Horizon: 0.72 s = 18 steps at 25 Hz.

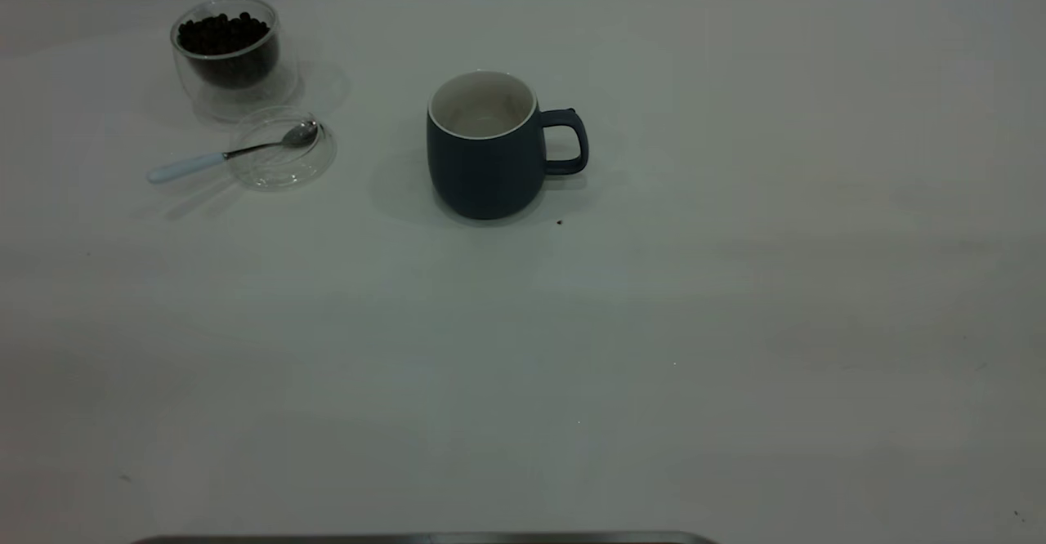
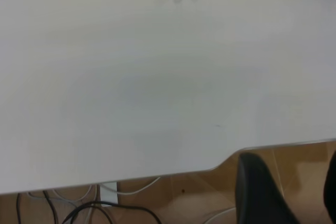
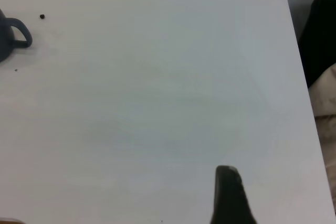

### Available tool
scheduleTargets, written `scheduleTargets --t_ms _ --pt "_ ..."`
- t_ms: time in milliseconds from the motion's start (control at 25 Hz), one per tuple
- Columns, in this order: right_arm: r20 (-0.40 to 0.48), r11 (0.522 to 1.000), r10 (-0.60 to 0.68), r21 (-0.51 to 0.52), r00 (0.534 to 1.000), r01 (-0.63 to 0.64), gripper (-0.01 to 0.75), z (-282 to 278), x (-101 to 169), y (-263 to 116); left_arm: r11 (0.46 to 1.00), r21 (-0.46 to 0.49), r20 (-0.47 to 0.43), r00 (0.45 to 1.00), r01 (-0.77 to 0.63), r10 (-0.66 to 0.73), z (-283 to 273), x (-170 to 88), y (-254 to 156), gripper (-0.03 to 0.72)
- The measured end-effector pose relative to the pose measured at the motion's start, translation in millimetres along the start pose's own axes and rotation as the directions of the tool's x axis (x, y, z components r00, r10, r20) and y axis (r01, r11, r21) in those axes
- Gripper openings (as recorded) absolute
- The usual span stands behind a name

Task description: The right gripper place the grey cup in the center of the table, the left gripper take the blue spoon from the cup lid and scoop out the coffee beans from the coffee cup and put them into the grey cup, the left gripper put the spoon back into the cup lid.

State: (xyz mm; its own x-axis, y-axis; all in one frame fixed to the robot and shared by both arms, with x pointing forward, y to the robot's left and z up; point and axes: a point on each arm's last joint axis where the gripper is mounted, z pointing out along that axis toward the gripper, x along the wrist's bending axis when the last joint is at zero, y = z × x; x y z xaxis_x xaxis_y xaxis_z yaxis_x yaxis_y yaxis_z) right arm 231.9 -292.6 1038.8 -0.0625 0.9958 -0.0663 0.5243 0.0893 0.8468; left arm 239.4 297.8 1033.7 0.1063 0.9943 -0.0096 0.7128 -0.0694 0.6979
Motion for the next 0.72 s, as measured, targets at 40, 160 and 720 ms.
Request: scheduleTargets --t_ms 40,160,720 --pt "0.0 1.0 0.0 0.0 1.0 0.0 0.453 0.0 0.0 0.0 1.0 0.0 0.0 1.0 0.0 0.0 0.0 0.0 0.0 0.381" --pt "0.0 1.0 0.0 0.0 1.0 0.0 0.453 0.0 0.0 0.0 0.999 -0.046 -0.008 1.0 0.005 -0.005 -4.1 -0.3 -4.7 0.381" --pt "0.0 1.0 0.0 0.0 1.0 0.0 0.453 0.0 0.0 0.0 0.994 -0.11 -0.013 1.0 0.014 -0.015 -10.6 -1.9 -13.9 0.381"
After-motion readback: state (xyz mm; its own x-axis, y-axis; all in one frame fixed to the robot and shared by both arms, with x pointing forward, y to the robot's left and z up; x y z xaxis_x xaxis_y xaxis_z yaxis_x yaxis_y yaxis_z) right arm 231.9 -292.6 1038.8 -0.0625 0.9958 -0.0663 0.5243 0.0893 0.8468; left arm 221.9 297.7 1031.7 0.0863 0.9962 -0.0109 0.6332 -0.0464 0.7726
